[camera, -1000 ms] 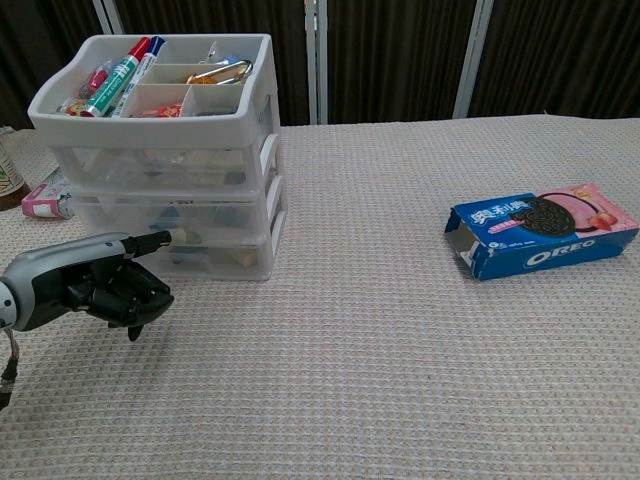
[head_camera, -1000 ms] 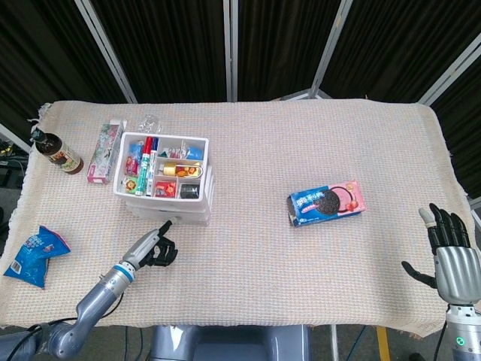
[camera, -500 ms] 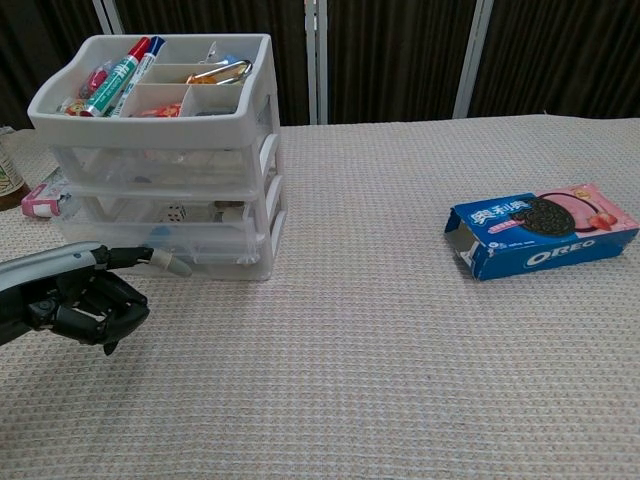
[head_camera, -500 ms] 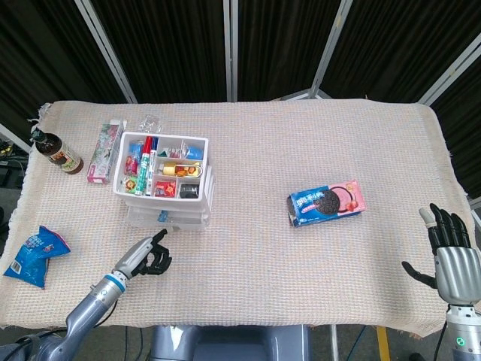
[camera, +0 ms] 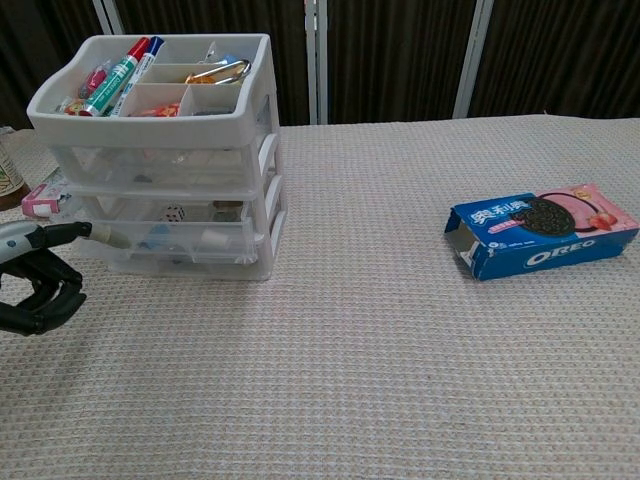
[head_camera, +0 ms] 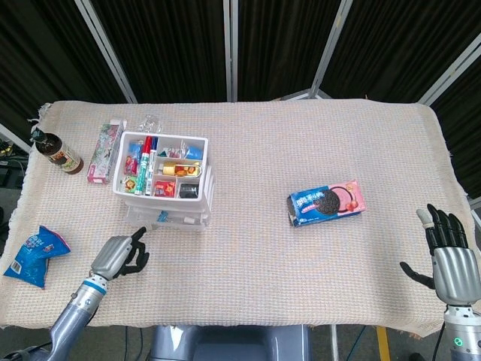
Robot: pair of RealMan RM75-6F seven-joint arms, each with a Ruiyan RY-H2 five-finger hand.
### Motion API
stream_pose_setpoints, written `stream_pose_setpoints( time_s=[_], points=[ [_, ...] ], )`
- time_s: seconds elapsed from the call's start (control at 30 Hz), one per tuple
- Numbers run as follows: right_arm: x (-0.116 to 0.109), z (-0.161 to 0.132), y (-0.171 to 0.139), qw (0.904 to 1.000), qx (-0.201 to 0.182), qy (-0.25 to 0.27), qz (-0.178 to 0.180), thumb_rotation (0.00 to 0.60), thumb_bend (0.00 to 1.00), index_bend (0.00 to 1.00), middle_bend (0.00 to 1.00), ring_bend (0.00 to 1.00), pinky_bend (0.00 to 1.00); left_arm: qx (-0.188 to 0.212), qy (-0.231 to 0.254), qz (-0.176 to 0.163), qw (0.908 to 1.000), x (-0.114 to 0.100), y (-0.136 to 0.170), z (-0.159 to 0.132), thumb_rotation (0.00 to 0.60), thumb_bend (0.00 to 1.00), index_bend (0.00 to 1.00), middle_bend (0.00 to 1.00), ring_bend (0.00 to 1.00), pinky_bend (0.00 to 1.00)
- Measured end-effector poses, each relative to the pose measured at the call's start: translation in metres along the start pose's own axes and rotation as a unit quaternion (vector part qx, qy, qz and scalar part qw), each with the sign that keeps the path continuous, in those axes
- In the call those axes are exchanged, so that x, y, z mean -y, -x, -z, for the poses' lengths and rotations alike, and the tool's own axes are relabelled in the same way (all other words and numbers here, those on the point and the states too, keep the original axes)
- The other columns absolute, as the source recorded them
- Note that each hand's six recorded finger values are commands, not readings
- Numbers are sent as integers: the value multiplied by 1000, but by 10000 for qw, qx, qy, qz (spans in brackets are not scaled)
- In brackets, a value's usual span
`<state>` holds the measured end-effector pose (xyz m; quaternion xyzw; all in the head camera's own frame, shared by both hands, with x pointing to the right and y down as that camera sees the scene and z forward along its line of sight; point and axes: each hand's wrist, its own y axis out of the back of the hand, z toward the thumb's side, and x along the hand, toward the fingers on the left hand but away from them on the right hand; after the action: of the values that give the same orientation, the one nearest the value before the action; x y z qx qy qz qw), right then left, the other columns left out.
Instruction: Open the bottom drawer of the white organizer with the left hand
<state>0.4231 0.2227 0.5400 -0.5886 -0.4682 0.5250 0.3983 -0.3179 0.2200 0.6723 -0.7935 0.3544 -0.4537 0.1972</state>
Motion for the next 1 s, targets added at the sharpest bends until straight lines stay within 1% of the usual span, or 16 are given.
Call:
stream_pose_setpoints(
  time_s=[0.1, 0.2, 0.33, 0.43, 0.57, 0.7, 0.8, 1.0],
  points=[
    [0, 0, 0, 10000, 4, 9, -3, 600, 20, 0, 0, 0, 0, 102, -569, -430, 9974, -12, 6, -4, 600, 568, 80, 738, 788, 583],
    [0, -1, -1, 10000, -4, 6, -4, 600, 20, 0, 0, 0, 0, 225, -933, -752, 9925, -21, 12, -11, 600, 567, 83, 738, 788, 583],
    [1, -1, -1, 10000, -11, -3, -16, 600, 20, 0, 0, 0, 0, 274, -1012, -888, 9905, -29, 15, -20, 600, 563, 101, 739, 788, 583],
    [1, -1, -1, 10000, -6, -10, -27, 600, 20, 0, 0, 0, 0, 223, -1113, -963, 9889, -36, 15, -24, 600, 562, 118, 739, 788, 583],
    [1, -1, -1, 10000, -6, -6, -25, 600, 20, 0, 0, 0, 0, 34, -1228, -937, 9880, -40, 10, -22, 600, 562, 199, 749, 788, 583],
    [1, -1, -1, 10000, -3, -1, -22, 600, 20, 0, 0, 0, 0, -185, -1166, -676, 9907, -36, 4, -16, 600, 563, 255, 756, 788, 585],
    [1, -1, 0, 10000, -1, -4, -26, 600, 20, 0, 0, 0, 0, -301, -1181, -541, 9911, -33, -2, -13, 600, 562, 263, 758, 788, 589],
    [2, -1, 0, 10000, -4, -12, -33, 600, 19, 0, 0, 0, 0, -360, -1223, -483, 9907, -30, -9, -14, 600, 563, 254, 758, 788, 588]
  ],
)
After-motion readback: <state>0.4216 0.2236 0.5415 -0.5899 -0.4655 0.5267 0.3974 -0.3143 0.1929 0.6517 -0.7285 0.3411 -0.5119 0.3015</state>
